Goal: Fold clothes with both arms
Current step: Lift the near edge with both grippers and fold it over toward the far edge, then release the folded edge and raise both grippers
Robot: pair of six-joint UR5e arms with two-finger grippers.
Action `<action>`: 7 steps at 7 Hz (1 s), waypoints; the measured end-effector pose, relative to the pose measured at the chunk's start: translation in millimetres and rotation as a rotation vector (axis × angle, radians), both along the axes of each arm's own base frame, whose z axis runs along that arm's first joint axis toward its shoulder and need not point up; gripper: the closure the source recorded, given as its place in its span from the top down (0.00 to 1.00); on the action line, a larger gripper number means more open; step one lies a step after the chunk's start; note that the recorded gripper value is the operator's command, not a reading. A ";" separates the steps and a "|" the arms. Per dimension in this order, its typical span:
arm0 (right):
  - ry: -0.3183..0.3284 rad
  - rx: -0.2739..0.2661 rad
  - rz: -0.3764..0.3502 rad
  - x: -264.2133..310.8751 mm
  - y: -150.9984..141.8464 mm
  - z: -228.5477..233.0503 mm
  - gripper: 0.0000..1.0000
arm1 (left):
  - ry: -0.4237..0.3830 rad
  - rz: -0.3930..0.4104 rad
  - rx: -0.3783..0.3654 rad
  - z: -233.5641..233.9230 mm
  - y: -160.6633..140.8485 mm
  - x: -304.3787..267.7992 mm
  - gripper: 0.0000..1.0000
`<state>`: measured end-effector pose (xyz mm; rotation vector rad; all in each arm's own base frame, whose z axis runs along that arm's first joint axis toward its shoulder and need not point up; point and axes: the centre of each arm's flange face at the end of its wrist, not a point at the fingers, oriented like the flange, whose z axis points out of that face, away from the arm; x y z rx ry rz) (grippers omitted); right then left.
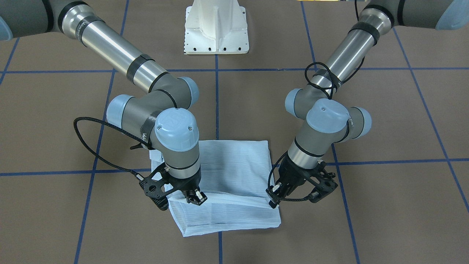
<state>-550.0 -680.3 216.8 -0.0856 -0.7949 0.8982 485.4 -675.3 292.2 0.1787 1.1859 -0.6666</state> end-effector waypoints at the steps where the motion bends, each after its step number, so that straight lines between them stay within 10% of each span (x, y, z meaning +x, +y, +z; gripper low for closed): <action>1: 0.001 0.001 -0.001 -2.6 -3.4 -1.0 0.00 | -0.003 -0.003 0.005 1.4 -1.9 1.1 0.00; 2: 0.001 0.004 -0.002 -4.8 -6.6 0.3 0.00 | -0.007 -0.004 0.012 1.5 -3.1 1.6 0.00; 3: -0.002 0.008 -0.001 -6.5 -9.8 3.6 0.38 | -0.016 -0.006 0.020 3.3 -4.3 1.8 0.23; 4: -0.003 0.010 0.000 -8.7 -12.7 4.8 0.97 | -0.031 -0.009 0.026 7.9 -6.1 2.4 0.54; 7: -0.019 0.050 -0.013 -13.4 -24.9 -2.7 0.99 | -0.085 -0.015 0.062 22.9 -13.0 0.4 0.64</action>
